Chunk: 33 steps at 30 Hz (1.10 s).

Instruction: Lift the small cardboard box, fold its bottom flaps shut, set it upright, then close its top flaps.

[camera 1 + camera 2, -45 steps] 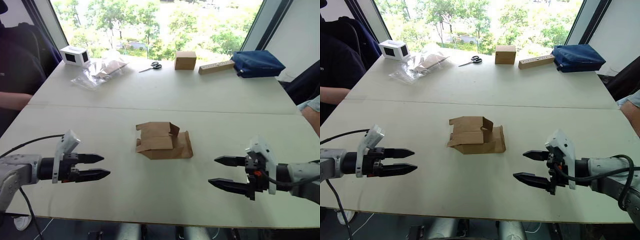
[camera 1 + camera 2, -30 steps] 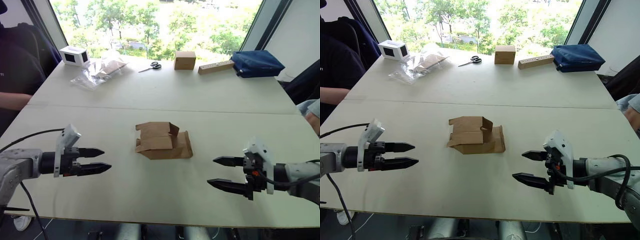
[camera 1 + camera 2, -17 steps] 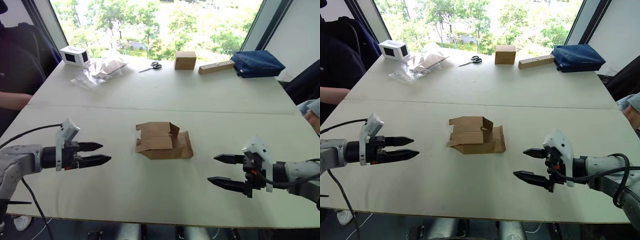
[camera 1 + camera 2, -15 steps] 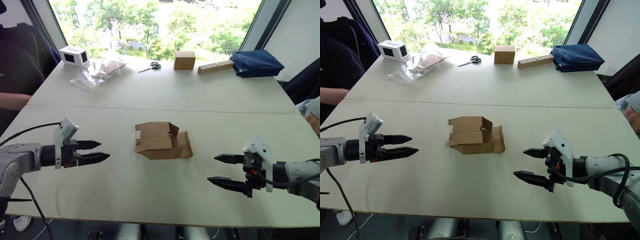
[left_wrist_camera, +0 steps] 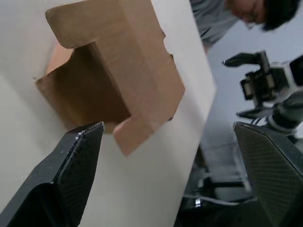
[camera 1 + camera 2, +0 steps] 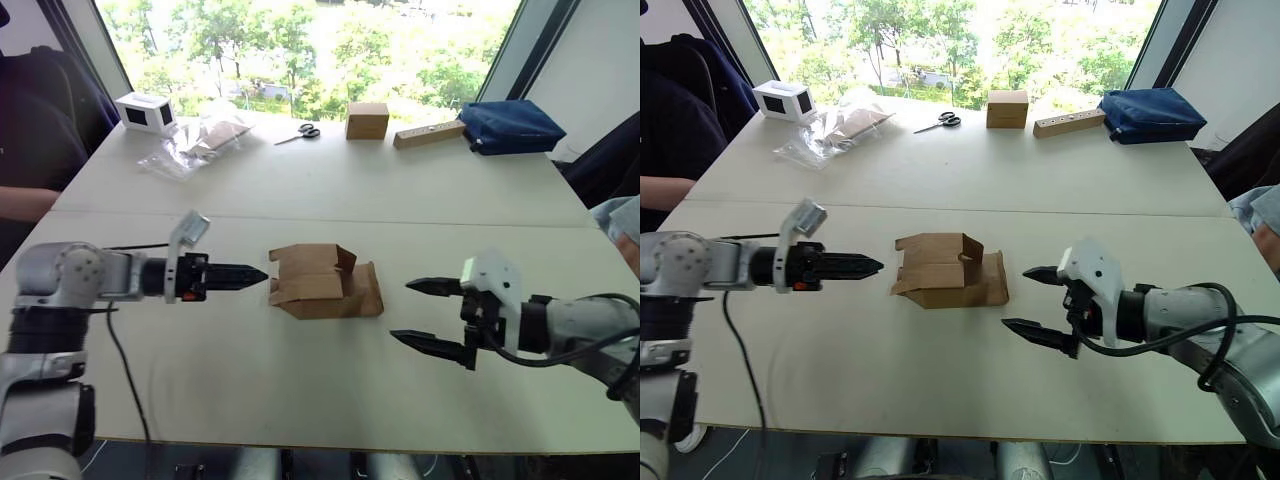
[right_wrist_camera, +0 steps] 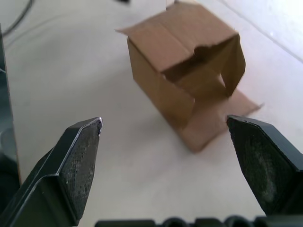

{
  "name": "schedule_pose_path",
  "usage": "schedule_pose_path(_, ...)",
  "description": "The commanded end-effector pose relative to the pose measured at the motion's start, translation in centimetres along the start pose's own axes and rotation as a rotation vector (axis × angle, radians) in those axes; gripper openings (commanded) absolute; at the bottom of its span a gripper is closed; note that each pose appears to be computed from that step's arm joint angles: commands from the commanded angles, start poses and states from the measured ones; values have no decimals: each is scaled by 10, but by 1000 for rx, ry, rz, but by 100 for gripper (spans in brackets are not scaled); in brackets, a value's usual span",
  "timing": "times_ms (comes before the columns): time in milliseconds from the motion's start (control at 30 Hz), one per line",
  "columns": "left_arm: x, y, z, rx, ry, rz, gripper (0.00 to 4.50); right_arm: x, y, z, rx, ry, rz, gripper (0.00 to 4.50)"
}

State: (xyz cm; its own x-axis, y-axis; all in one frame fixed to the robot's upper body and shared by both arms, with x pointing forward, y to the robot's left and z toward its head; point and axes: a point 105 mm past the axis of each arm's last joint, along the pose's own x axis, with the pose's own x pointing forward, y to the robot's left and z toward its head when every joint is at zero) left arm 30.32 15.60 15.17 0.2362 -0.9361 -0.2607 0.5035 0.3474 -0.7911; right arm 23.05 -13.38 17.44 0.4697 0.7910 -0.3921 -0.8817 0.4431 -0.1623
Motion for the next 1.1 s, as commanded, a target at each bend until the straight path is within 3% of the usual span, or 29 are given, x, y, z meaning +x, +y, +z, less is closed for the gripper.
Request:
schedule_pose_path(33,10,7,9,9,-14,20,450,10,6,6,-86,12,-27,441)
schedule_pose_path(700,82,13,18,-85,-56,-156,450,13,15,-1,-56,29,-75,441)
schedule_pose_path(800,86,11,17,-87,-47,-179,370,12,15,-2,-60,36,-69,450)
schedule_pose_path(1100,85,8,19,-85,-46,-193,9,9,9,-1,-64,28,-83,450)
